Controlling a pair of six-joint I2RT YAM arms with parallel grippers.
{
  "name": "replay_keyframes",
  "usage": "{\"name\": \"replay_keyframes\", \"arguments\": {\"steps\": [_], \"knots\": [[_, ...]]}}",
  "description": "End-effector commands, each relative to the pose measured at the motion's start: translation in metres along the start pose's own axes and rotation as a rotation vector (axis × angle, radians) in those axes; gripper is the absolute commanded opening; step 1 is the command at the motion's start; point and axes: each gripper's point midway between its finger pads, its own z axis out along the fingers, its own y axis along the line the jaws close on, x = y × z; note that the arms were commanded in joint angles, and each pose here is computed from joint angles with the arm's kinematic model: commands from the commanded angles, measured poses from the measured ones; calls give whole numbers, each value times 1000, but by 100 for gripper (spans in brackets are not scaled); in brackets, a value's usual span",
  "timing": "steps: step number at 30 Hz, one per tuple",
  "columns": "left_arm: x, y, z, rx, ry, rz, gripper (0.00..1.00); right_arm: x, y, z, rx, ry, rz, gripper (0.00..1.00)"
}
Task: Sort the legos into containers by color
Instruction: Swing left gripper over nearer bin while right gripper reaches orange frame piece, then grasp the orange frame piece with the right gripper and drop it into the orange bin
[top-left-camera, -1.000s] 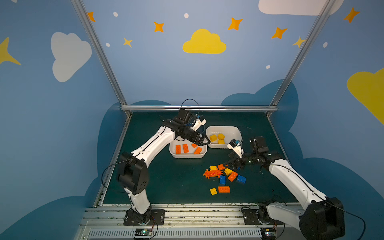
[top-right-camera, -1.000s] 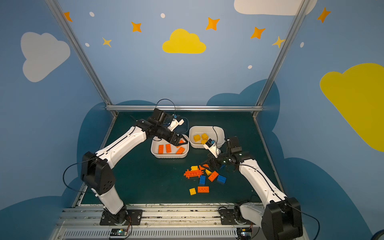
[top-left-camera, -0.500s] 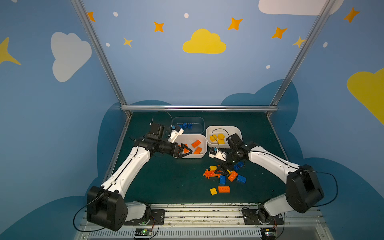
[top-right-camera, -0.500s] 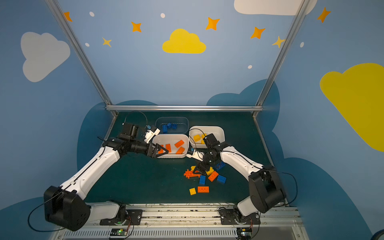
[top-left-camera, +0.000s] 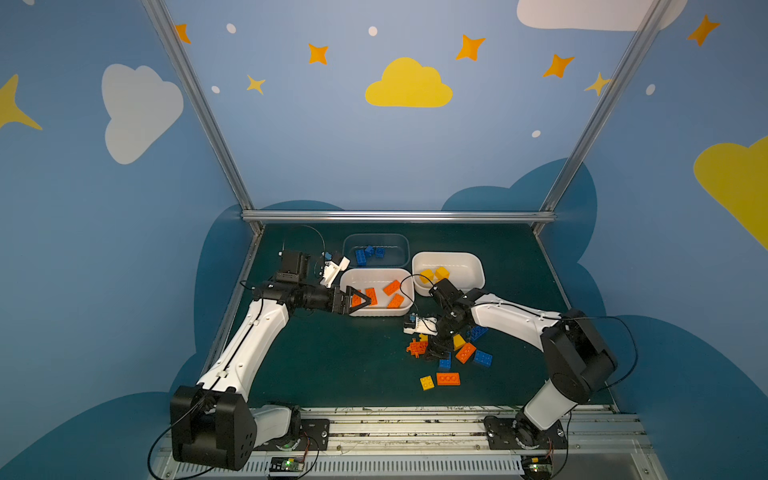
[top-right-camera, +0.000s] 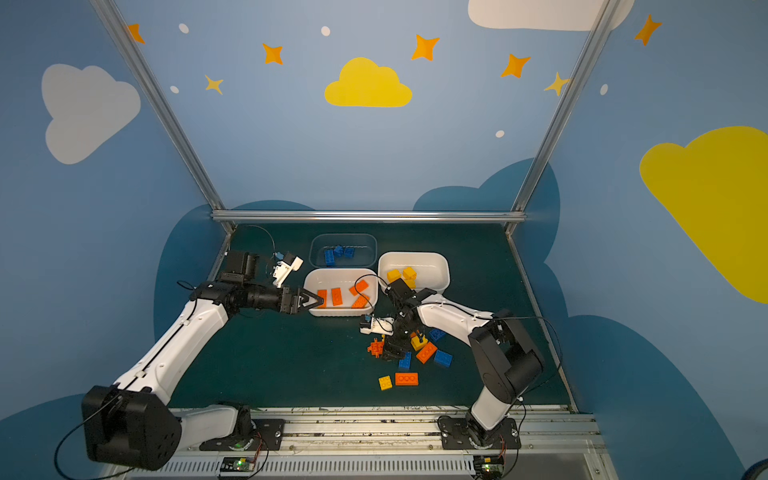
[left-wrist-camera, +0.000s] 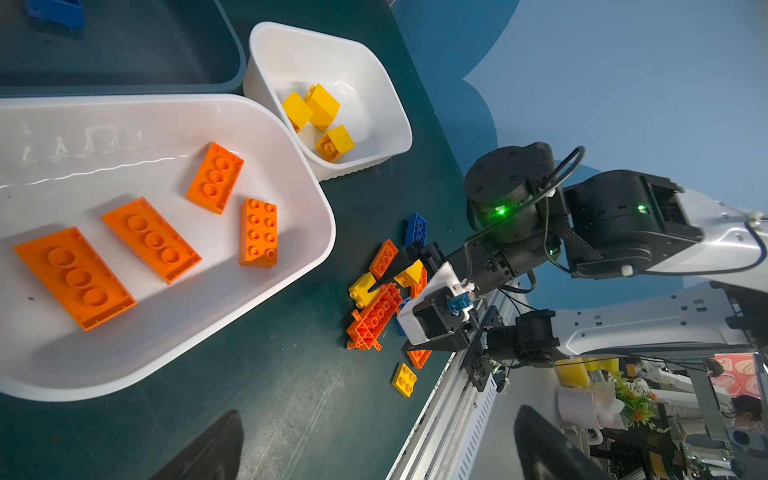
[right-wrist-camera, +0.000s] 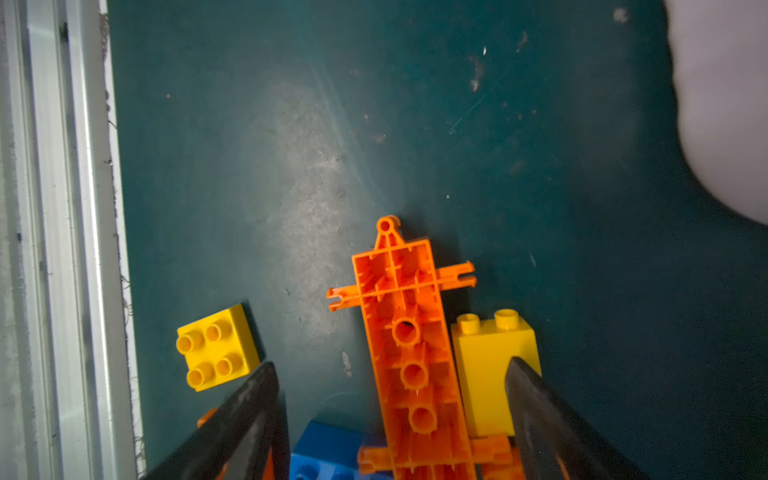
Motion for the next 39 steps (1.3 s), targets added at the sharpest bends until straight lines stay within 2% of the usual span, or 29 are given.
{"name": "replay_keyframes", "arguments": {"steps": [1, 7, 13, 22, 28, 32, 36, 39], "knots": [[1, -2, 0, 28, 8, -5, 100, 5, 0, 8, 14, 27, -34, 83], [1, 1, 2, 36, 16, -20, 100, 12, 1, 19, 15, 74, -51, 77], [1, 4, 7, 50, 31, -46, 100, 15, 10, 24, 10, 99, -65, 64], [3, 8, 7, 35, 42, -52, 100, 22, 28, 21, 29, 119, -77, 61], [5, 10, 8, 33, 47, -61, 100, 29, 32, 27, 36, 153, -72, 54], [6, 10, 8, 29, 52, -58, 100, 32, 29, 29, 42, 193, -66, 43], [5, 9, 6, 16, 52, -49, 100, 18, 24, 16, 54, 184, -54, 25], [1, 8, 1, 2, 41, -39, 100, 1, 16, -4, 104, 168, -27, 21]]}}
